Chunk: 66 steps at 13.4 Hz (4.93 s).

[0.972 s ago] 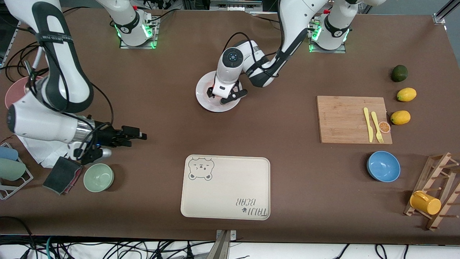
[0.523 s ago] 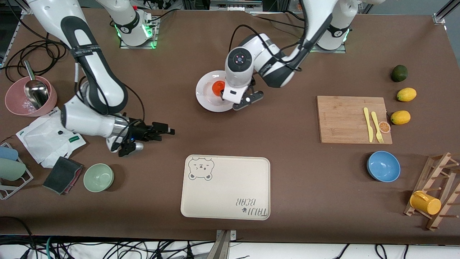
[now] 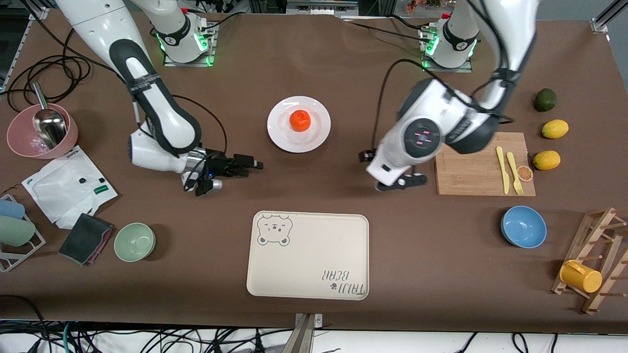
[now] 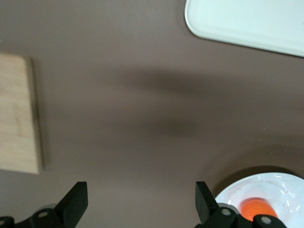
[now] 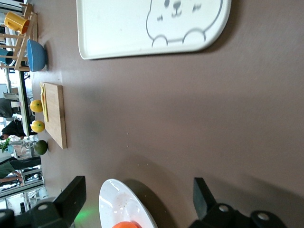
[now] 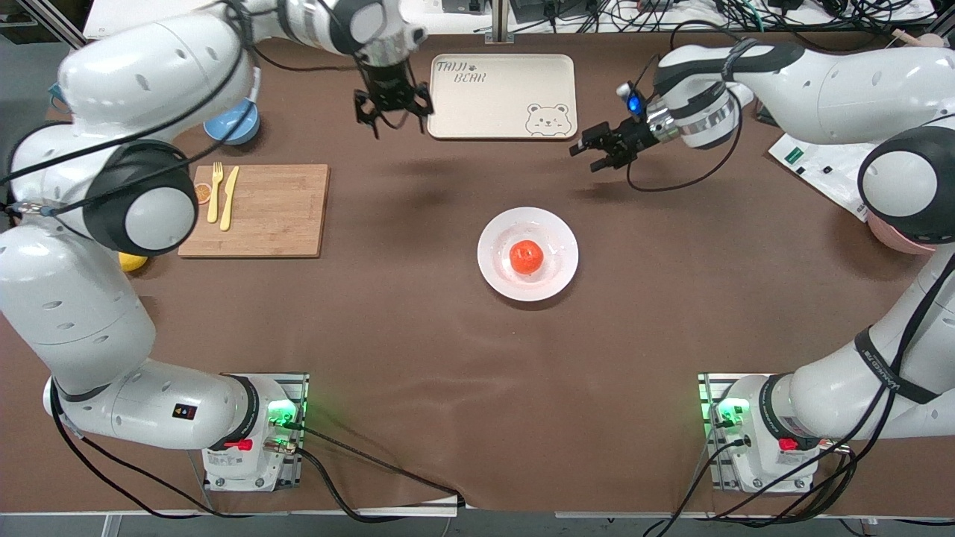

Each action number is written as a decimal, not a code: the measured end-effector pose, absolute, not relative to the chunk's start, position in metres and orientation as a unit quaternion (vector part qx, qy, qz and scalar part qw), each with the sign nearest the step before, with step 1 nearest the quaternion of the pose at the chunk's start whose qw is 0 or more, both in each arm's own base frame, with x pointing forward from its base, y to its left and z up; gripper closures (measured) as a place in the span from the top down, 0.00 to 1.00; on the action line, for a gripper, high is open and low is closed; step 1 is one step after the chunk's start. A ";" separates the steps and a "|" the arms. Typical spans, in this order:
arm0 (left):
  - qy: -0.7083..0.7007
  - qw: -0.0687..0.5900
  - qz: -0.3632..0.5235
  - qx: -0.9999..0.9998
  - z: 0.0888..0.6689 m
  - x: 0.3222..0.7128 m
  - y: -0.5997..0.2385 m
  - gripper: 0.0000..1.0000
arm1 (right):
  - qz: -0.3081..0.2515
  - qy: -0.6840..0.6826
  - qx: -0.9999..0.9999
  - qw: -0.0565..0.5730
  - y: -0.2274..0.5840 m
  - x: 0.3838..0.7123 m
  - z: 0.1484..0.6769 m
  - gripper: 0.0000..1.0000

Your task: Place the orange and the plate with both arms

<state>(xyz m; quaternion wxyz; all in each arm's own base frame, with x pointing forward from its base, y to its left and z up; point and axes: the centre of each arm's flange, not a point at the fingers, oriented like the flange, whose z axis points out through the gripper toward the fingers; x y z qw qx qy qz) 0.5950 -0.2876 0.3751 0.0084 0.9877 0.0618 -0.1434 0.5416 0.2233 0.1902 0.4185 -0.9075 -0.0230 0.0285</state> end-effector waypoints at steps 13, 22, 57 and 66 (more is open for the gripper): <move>-0.049 0.019 -0.046 0.998 0.564 0.599 -0.047 1.00 | 0.038 0.000 -0.884 0.466 0.245 0.435 0.134 1.00; -0.042 -0.002 -0.012 0.999 0.581 0.559 -0.044 1.00 | 0.044 -0.013 -0.890 0.453 0.244 0.407 0.145 1.00; -0.043 -0.002 -0.040 0.998 0.584 0.545 -0.044 1.00 | 0.034 -0.028 -0.886 0.462 0.249 0.387 0.138 0.04; -0.038 -0.002 -0.027 0.999 0.605 0.543 -0.039 1.00 | -0.022 0.040 -0.858 0.512 0.281 0.494 0.207 0.04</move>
